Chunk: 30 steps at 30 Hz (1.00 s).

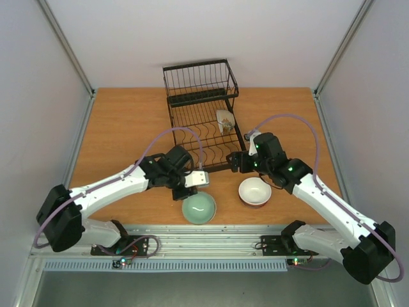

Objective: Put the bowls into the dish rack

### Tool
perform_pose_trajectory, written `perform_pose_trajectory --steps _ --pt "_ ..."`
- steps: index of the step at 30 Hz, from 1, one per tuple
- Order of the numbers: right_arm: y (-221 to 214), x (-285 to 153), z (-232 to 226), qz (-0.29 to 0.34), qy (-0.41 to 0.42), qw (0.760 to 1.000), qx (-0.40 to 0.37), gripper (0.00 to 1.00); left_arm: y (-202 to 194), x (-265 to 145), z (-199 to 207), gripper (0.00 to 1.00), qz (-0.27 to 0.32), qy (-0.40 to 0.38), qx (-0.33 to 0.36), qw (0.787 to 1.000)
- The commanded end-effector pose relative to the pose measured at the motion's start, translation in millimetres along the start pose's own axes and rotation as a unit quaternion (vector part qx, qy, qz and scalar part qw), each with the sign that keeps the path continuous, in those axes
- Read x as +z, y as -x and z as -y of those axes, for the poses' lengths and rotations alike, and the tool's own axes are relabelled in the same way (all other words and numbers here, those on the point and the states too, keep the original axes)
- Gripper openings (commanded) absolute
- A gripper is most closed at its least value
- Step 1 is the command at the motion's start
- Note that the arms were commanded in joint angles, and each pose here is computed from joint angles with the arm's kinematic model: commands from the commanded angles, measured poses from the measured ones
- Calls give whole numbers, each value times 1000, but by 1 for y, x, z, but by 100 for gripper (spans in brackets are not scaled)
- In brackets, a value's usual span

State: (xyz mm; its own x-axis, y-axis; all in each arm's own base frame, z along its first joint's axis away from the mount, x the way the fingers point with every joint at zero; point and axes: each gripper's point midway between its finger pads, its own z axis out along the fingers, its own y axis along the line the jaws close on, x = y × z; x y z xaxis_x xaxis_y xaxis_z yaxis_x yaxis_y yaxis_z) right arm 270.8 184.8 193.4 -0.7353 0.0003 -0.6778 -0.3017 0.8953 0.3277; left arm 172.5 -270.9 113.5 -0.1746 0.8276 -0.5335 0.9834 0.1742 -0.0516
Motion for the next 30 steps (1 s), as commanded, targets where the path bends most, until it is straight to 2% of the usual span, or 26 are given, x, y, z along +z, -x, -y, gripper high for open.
perform_pose_trajectory --steps 1,14,22,30 --pt "-5 -21 -33 -7 99 995 8 88 27 -34 9 1 65 -22 15 998" --pt "-26 -58 -72 -31 233 972 33 90 41 -76 3 1 162 -80 -46 982" --pt "-33 -65 -106 -50 360 929 72 92 46 -111 -2 1 236 -109 -79 963" --pt "-38 -58 -123 -67 431 894 102 94 46 -126 -6 1 262 -113 -92 954"
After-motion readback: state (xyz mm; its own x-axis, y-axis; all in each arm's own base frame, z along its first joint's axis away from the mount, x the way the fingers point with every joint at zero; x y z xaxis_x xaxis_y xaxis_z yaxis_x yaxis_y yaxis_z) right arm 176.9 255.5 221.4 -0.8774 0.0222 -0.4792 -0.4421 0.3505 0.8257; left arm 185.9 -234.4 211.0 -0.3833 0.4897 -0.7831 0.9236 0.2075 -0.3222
